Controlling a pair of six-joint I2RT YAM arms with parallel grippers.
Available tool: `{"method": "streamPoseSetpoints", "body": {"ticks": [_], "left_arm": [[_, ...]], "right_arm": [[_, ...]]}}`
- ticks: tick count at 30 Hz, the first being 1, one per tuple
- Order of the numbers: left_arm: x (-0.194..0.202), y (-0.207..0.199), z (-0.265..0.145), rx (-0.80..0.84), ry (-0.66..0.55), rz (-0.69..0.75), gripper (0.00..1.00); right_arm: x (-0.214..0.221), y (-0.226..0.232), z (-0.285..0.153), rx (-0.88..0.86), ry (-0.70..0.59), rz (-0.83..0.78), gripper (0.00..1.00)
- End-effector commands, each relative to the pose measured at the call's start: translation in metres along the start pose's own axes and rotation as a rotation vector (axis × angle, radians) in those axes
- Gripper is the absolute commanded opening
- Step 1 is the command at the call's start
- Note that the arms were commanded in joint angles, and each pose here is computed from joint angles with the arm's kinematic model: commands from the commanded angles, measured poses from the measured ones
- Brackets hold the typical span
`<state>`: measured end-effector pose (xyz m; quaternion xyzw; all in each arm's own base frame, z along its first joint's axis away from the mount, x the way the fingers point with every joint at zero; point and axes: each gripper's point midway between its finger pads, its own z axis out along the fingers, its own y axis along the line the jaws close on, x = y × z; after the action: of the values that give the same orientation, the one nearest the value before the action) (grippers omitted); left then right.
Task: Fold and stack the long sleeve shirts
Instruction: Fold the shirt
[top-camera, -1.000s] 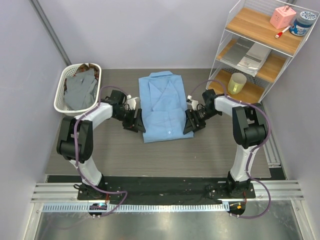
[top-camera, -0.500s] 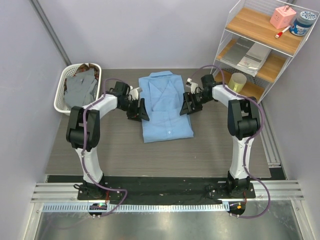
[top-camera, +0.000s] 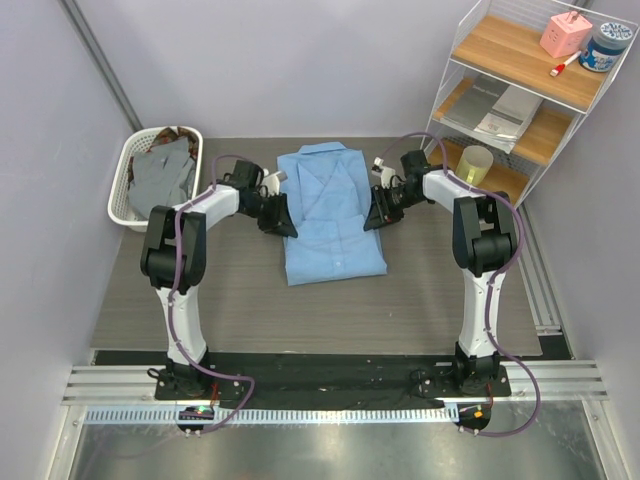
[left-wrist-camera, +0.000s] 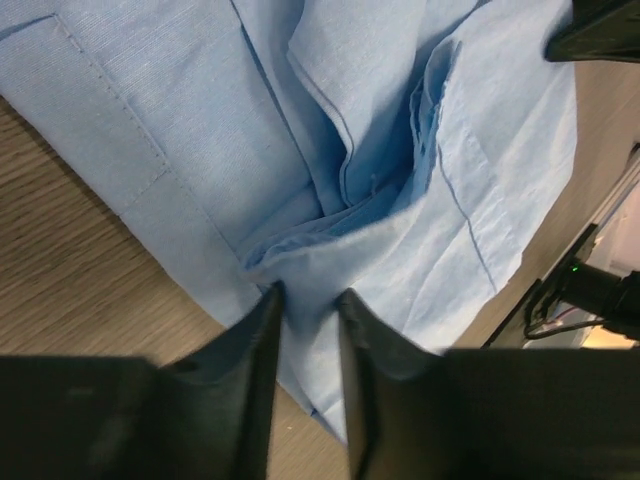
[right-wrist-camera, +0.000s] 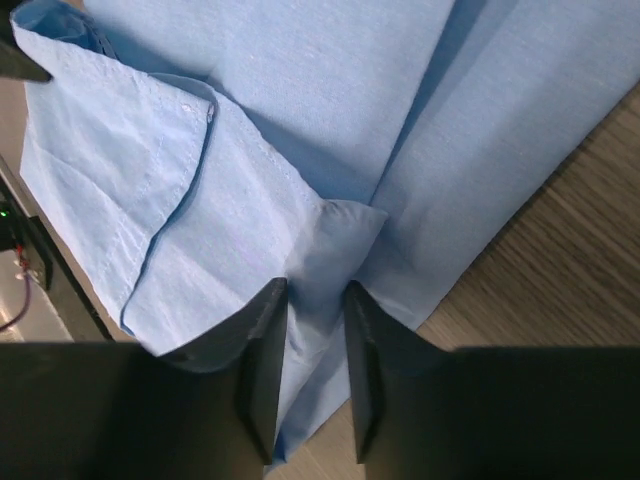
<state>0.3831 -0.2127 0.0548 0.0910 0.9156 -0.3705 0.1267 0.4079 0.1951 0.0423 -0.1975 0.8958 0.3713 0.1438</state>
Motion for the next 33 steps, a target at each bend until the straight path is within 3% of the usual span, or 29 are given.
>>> {"method": "streamPoseSetpoints", "body": {"ticks": [1,3,6,13,28,33], "left_arm": [[-0.023,-0.015,-0.006,0.038,-0.07,0.064,0.2],[-0.026,-0.017,-0.01,0.036,-0.088,0.083,0.08],[-0.03,-0.023,-0.018,0.03,-0.113,0.119,0.0],[-0.049,-0.032,-0.04,-0.012,-0.206,0.27,0.0],[-0.059,0.033,-0.002,-0.205,-0.122,0.177,0.04],[-0.052,0.04,0.002,-0.22,-0.092,0.171,0.13]], "right_arm": [[-0.023,0.011,-0.007,-0.024,-0.06,-0.055,0.26],[-0.027,0.014,-0.013,-0.023,-0.074,-0.076,0.15],[-0.036,0.022,-0.023,-0.024,-0.111,-0.122,0.01],[-0.062,0.027,-0.048,-0.017,-0.222,-0.211,0.01],[-0.073,-0.035,-0.011,0.098,-0.217,-0.165,0.01],[-0.061,-0.045,-0.003,0.118,-0.186,-0.139,0.01]]}}
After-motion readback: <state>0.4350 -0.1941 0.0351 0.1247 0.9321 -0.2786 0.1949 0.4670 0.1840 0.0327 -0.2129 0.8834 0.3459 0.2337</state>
